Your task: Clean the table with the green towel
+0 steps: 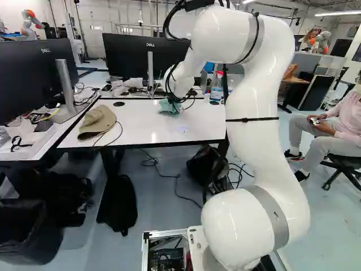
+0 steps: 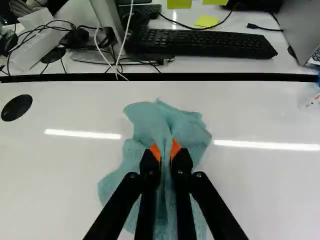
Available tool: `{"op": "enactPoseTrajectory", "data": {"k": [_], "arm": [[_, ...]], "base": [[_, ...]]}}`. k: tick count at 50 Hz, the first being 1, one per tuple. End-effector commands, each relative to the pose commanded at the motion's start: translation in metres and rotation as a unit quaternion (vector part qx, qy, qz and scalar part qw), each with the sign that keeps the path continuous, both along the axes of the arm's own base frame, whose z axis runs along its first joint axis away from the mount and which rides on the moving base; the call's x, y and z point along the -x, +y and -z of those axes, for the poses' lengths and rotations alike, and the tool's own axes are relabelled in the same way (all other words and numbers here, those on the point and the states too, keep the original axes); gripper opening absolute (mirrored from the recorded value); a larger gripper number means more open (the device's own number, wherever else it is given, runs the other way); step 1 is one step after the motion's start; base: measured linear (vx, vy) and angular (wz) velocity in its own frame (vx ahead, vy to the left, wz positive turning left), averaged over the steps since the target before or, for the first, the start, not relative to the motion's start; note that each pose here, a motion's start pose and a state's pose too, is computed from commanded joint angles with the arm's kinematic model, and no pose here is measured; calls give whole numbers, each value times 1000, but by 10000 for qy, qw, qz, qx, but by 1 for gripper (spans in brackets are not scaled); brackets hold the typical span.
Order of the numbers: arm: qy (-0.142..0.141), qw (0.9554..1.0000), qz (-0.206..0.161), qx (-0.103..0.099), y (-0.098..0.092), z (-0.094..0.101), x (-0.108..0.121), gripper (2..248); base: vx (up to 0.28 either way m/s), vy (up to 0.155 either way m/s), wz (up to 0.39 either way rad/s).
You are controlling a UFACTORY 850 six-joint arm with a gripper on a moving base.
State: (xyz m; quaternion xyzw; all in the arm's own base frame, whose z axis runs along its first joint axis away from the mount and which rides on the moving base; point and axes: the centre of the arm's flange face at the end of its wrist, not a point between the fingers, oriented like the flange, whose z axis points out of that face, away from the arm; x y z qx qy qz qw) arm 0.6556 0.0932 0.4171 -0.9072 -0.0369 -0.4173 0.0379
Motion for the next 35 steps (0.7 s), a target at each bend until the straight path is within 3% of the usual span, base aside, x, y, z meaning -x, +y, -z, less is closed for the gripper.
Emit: {"op": "enactPoseTrajectory", "data": {"k": [17,35], "arm": [[-171,9996,-214,-28,28,-21,3,41],[-188,9988,-443,-35,59,-20,5,41]], "base": [[0,0,0],[0,0,0]]}}
